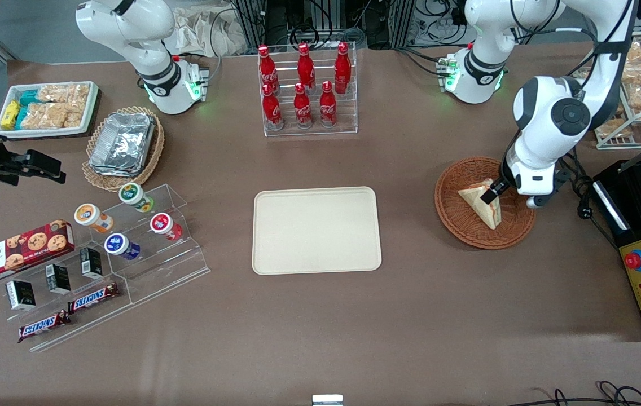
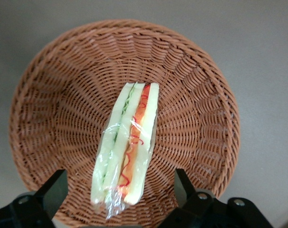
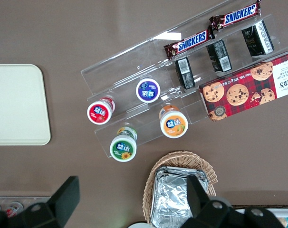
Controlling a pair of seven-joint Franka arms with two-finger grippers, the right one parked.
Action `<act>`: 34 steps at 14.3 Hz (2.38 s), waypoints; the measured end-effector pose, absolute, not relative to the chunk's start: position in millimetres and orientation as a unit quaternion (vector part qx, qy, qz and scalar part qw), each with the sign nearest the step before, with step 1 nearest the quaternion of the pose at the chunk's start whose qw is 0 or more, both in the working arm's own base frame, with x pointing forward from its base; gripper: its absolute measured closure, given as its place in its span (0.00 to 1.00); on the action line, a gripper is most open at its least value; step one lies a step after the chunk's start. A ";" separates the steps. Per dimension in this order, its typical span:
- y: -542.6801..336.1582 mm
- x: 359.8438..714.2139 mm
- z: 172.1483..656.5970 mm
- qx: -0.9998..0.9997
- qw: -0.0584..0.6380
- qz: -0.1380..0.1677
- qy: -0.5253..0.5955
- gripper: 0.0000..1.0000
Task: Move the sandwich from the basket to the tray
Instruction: 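Close the left gripper on the wrapped sandwich, then lift the sandwich out of the basket and carry it toward the tray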
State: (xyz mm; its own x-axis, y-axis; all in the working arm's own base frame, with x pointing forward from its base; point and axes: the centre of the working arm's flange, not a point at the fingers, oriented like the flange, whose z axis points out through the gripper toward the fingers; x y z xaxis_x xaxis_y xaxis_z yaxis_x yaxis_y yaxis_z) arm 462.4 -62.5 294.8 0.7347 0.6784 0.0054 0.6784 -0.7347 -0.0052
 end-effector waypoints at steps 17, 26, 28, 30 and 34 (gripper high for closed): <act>-60.9 457.0 266.1 -0.936 -0.004 -0.005 -0.351 0.69; -79.9 510.3 513.8 -0.981 -0.005 0.061 -0.183 0.75; -110.1 514.5 545.7 -0.989 -0.014 0.047 -0.136 0.75; -165.5 519.9 558.0 -0.995 -0.021 0.036 -0.095 0.75; -277.3 536.3 529.9 -0.993 -0.025 0.035 -0.113 0.75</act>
State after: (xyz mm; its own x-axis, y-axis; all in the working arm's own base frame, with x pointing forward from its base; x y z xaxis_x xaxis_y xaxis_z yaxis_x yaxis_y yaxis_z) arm 536.3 -277.3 529.9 0.9721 0.2219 -0.0753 0.2255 -0.9733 0.0423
